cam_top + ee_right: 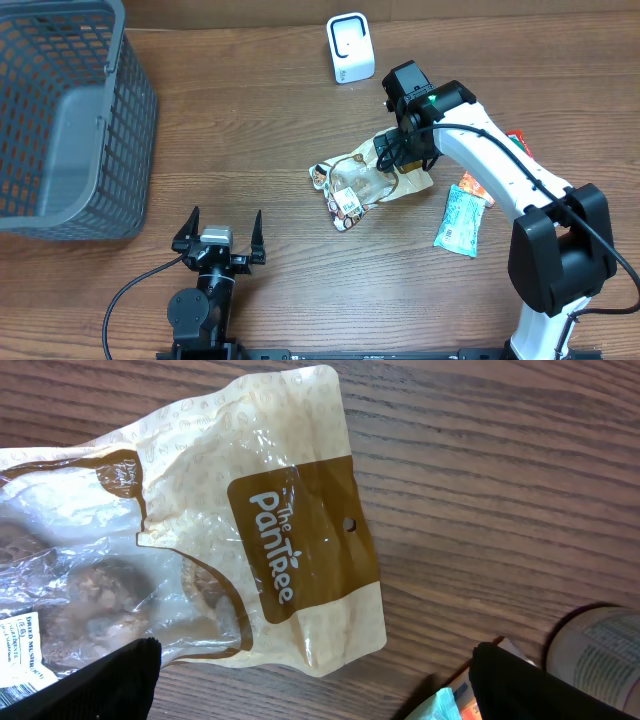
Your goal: Scan the item barcode
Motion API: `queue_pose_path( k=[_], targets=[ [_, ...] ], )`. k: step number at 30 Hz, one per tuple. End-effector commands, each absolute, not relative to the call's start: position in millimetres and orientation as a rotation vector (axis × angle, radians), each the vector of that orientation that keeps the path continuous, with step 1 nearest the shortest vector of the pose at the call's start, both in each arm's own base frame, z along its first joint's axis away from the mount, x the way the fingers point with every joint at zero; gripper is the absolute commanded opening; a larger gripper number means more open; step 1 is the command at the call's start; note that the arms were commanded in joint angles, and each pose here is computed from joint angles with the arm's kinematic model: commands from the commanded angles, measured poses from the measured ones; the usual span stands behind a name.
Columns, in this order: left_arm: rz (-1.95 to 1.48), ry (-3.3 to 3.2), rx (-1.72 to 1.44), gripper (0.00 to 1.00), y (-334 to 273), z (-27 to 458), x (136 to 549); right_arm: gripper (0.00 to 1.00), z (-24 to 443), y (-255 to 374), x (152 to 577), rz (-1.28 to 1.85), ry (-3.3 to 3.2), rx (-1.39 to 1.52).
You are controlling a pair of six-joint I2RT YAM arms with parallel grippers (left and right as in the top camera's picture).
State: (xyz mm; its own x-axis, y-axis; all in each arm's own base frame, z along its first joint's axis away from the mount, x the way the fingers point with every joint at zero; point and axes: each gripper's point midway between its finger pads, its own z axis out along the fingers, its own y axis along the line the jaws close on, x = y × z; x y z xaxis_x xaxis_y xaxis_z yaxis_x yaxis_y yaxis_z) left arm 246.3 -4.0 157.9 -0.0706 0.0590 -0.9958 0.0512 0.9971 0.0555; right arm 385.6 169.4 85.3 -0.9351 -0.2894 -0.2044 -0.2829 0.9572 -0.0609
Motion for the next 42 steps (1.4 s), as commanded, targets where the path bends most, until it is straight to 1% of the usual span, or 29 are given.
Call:
queue_pose_path(
  k=[1, 17, 22, 25, 28, 32, 33, 38, 42],
  targets=[
    [0.032, 1.637, 0.102, 1.00, -3, 158, 246, 1.00, 82, 166, 386, -0.062, 2.902, -0.417],
    [0.032, 1.637, 0.102, 1.00, -3, 158, 246, 1.00, 85, 166, 386, -0.059, 2.896, -0.416],
    [0.032, 1.637, 0.102, 1.00, -3, 158, 246, 1.00, 100, 166, 387, -0.043, 2.862, -0.408],
    [0.032, 1.637, 0.102, 1.00, -3, 158, 246, 1.00, 121, 166, 387, -0.020, 2.813, -0.397],
    [0.032, 1.637, 0.102, 1.00, -3, 158, 246, 1.00, 152, 165, 385, 0.014, 2.740, -0.381],
    [0.032, 1.637, 0.102, 1.00, -3, 158, 246, 1.00, 204, 162, 378, 0.067, 2.616, -0.354],
    [0.032, 1.637, 0.102, 1.00, -3, 158, 246, 1.00, 227, 159, 372, 0.090, 2.560, -0.342],
    [0.032, 1.637, 0.102, 0.99, -3, 158, 246, 1.00, 298, 147, 346, 0.159, 2.379, -0.305],
    [0.032, 1.637, 0.102, 0.99, -3, 158, 246, 1.00, 354, 131, 314, 0.213, 2.220, -0.273]
  ],
)
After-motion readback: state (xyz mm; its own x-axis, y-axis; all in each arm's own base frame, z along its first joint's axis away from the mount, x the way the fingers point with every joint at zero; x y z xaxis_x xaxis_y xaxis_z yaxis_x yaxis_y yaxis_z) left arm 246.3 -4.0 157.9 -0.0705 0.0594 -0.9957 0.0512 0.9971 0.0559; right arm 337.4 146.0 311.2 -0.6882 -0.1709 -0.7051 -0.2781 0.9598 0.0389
